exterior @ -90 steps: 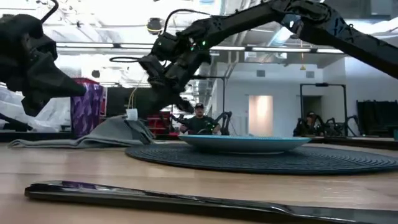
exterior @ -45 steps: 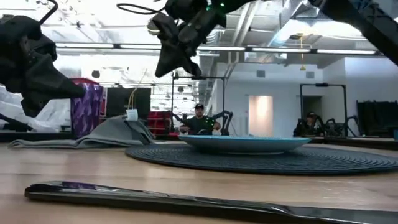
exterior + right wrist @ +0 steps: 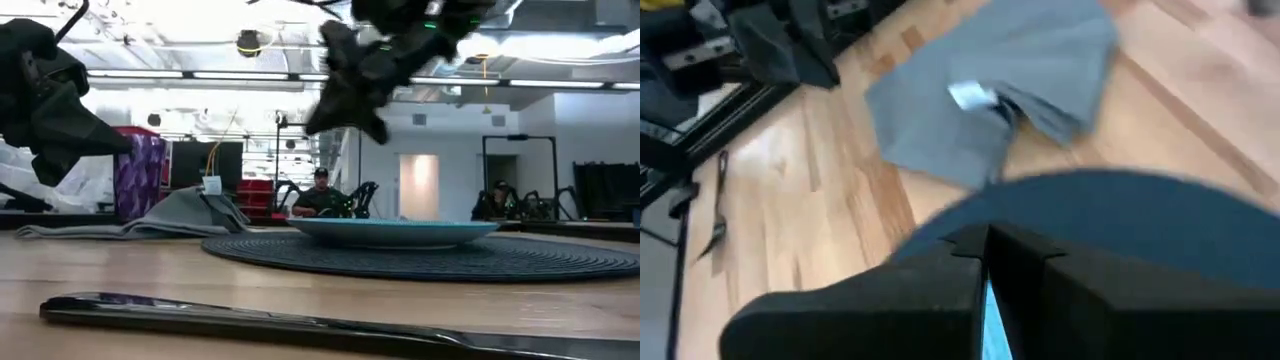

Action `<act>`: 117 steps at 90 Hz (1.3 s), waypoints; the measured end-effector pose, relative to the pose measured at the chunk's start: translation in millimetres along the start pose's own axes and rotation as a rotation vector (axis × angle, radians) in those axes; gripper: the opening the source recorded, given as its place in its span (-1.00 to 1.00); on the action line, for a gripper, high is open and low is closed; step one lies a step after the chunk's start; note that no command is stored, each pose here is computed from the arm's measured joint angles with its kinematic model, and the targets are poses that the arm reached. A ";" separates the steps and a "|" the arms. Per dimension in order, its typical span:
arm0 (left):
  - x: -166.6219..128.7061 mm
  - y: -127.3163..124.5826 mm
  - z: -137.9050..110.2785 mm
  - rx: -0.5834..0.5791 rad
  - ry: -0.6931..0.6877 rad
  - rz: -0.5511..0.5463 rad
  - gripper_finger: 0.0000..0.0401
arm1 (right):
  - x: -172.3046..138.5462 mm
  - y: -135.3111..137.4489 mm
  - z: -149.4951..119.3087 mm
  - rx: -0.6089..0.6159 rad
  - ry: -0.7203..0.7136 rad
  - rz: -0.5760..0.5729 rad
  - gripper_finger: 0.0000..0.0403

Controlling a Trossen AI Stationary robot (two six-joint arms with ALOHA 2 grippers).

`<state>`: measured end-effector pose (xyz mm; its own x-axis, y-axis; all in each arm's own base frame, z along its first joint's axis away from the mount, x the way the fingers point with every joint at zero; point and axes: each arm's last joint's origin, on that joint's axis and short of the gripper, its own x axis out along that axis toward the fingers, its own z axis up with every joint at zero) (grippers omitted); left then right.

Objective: Set table place
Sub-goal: Fold the gray napkin

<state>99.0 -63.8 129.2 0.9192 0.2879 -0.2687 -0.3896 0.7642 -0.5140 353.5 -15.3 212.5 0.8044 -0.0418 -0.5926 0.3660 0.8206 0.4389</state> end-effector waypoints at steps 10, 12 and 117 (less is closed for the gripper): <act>0.0 0.3 -0.3 0.005 0.004 0.001 -1.00 | -18.8 -1.3 -35.6 0.049 -0.037 -0.013 -1.00; 0.0 0.4 -0.4 0.006 0.007 0.000 -1.00 | -21.9 -1.5 -41.8 0.054 -0.049 -0.014 -1.00; -8.2 -45.4 104.7 0.408 0.007 0.320 -1.00 | -48.4 -8.8 -94.1 -0.100 -0.127 -0.092 -1.00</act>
<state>115.2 -40.4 240.0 0.7565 0.5415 -0.3668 -0.5960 0.8017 -0.0457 267.3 33.2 173.8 0.8246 -0.1856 -0.5344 0.3973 0.8624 0.3136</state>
